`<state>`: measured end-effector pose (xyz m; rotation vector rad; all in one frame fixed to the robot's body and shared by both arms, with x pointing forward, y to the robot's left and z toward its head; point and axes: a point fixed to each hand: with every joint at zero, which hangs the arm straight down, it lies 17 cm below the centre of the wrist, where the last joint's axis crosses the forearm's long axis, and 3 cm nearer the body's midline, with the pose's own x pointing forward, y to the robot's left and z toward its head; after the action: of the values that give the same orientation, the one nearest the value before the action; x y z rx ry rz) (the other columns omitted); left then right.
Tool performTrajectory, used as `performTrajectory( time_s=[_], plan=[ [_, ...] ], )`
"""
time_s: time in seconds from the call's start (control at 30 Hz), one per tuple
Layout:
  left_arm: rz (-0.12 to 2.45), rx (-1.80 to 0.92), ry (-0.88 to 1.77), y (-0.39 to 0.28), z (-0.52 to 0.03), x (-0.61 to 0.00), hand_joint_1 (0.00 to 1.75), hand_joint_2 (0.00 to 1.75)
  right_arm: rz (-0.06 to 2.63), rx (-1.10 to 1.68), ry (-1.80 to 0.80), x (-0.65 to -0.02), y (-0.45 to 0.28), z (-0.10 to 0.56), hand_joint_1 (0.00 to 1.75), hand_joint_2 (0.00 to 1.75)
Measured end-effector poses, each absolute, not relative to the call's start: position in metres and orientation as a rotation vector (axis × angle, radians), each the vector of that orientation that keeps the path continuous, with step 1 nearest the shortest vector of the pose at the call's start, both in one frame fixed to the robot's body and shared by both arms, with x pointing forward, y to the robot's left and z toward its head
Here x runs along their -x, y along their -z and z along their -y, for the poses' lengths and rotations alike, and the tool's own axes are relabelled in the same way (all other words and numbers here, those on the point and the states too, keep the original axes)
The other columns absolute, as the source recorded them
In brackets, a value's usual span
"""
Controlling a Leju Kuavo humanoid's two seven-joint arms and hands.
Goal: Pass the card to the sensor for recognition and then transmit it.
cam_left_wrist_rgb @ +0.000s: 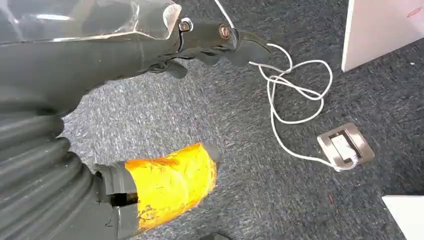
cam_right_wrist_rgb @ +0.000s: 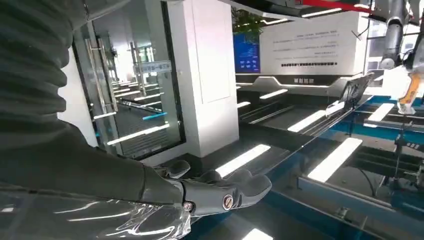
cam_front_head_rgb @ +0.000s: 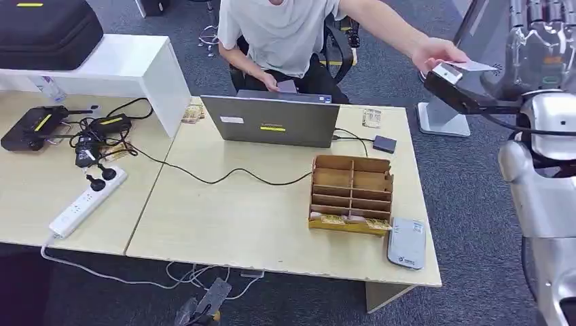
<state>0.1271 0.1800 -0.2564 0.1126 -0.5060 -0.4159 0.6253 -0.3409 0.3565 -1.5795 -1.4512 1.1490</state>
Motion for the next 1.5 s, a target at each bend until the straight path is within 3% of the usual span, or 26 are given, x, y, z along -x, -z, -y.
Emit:
performTrajectory(
  time_s=[0.13,0.17,0.2,0.23,0.47,0.5,0.53,1.5],
  plan=[
    [0.603,-0.148,0.432,0.248,-0.182,-0.145,0.00,1.75,1.448,1.575,-1.168,-0.622,-0.349,0.336,0.00,1.75],
    [0.604,-0.137,0.433,0.248,-0.180,-0.147,0.00,0.00,1.445,1.572,-1.177,-0.622,-0.346,0.335,0.00,1.75],
    [0.589,-0.111,0.432,0.248,-0.175,-0.146,0.00,0.00,1.444,1.567,-1.184,-0.621,-0.342,0.332,0.00,1.75],
    [0.575,-0.084,0.428,0.249,-0.170,-0.144,0.00,1.75,1.445,1.562,-1.188,-0.620,-0.340,0.330,0.00,1.75],
    [0.539,0.070,0.370,0.247,-0.140,-0.132,0.00,1.75,1.453,1.524,-1.216,-0.617,-0.325,0.316,0.00,1.75],
    [0.537,0.079,0.368,0.247,-0.137,-0.131,0.00,1.75,1.452,1.517,-1.221,-0.616,-0.321,0.314,0.51,1.75],
    [0.536,0.086,0.367,0.246,-0.136,-0.130,0.00,1.75,1.452,1.509,-1.226,-0.616,-0.318,0.312,1.75,1.75],
    [0.513,0.137,0.335,0.245,-0.123,-0.123,0.00,1.75,1.542,1.316,-1.273,-0.604,-0.280,0.267,1.75,1.75]
  ],
)
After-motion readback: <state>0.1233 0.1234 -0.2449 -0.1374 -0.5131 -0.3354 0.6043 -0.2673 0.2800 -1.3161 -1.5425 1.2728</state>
